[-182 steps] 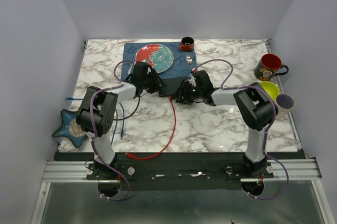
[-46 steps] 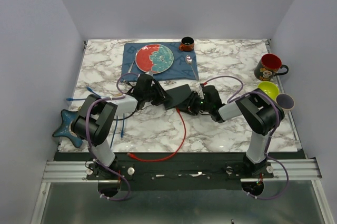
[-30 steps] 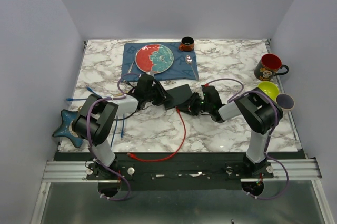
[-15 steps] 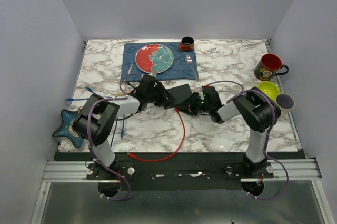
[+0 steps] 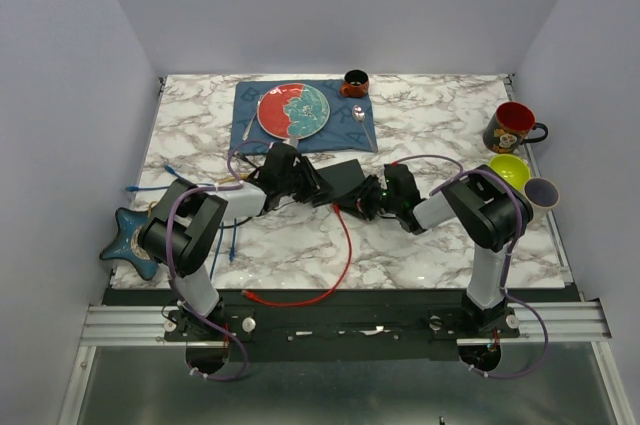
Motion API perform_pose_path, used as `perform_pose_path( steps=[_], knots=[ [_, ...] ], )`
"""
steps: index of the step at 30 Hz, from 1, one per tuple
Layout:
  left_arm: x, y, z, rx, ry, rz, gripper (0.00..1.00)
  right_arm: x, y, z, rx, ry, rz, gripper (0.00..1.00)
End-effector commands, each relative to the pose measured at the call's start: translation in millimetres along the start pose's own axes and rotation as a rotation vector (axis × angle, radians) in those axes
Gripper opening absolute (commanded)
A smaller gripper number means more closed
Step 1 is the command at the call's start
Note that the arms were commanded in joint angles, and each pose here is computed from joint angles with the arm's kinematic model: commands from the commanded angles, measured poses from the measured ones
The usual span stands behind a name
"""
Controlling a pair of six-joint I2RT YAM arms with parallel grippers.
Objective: Pull the plug from the switch port
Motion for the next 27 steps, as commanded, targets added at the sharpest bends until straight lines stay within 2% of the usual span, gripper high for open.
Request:
perform_pose_path(
  steps=[1,5,14,27],
  knots=[
    [21.2,-12.4,4.3,0.036,0.073,-0.009,0.42,0.2,1.2,5.3,0.008,-0.034,0.02,0.3],
    [22.8,-14.8,4.6,0.04,0.076,-0.011,0.42,0.8,1.7,6.6,0.008,-0.037,0.019,0.24],
    [19.6,-16.8,-0.1,0.04,0.061,-0.013,0.42,-11.3,-5.9,4.1,0.027,-0.048,-0.001,0.01],
    [19.9,-25.6,-21.6,0.021,0.033,-0.041,0.41,-29.8,-17.2,2.3,0.072,-0.071,-0.112,0.01]
  ],
)
Point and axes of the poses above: each gripper's point midway between its finger pads, its own z axis out along the fingers, its own x axis along the line the jaws close on, y = z × x, the point moved 7 cm from there along -z, back along the fingers, and after that the axes turned 14 degrees about -z, right-handed, at the moved point
